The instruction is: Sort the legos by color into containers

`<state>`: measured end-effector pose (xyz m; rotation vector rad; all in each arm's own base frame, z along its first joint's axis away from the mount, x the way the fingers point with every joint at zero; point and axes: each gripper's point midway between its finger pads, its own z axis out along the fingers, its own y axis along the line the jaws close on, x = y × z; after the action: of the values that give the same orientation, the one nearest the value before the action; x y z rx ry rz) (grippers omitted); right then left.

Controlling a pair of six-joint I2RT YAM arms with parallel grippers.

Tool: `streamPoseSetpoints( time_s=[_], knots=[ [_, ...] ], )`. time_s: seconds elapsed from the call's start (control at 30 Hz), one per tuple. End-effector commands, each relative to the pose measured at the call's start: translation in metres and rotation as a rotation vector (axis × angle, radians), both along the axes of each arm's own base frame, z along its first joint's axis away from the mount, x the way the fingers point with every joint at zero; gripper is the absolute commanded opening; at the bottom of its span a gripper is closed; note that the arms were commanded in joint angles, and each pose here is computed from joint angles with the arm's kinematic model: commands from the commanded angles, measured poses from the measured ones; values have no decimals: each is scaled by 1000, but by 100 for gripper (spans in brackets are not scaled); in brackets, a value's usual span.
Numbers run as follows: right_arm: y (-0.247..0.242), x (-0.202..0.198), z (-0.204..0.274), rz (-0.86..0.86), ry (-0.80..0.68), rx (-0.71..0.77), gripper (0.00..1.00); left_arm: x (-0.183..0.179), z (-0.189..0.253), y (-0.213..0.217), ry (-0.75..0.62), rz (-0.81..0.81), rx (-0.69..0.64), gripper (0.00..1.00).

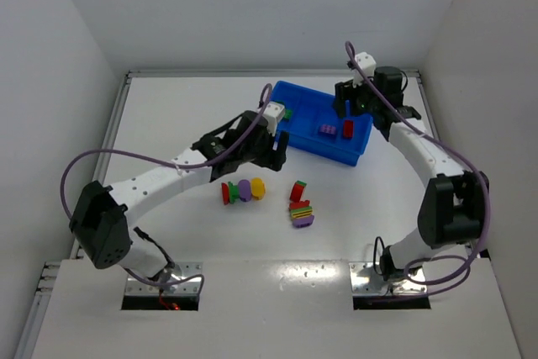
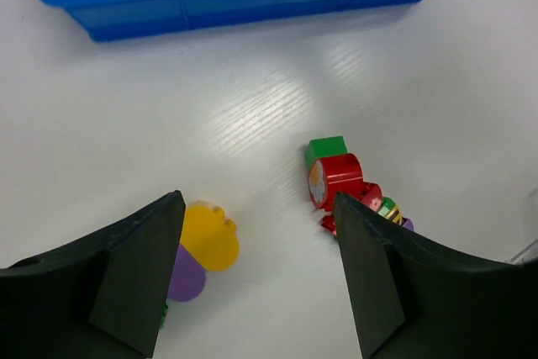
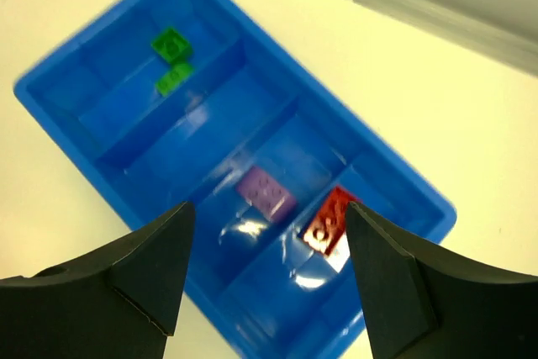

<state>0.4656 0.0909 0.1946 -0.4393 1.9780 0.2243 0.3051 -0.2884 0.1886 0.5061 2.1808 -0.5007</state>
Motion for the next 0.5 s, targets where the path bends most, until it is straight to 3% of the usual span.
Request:
streamPoseSetpoints(
  time_s=[0.0, 0.3, 0.47],
  knots=[
    [-16, -18, -15, -44, 42, -17, 73, 3, -6, 4, 11, 192, -32, 77],
    [-33, -68, -16, -64, 29, -31, 73, -54, -56, -40, 116, 48, 12, 74],
    [-38, -87, -8, -75, -1, -28, 73, -72, -68, -54, 107, -18, 44, 74]
  ],
)
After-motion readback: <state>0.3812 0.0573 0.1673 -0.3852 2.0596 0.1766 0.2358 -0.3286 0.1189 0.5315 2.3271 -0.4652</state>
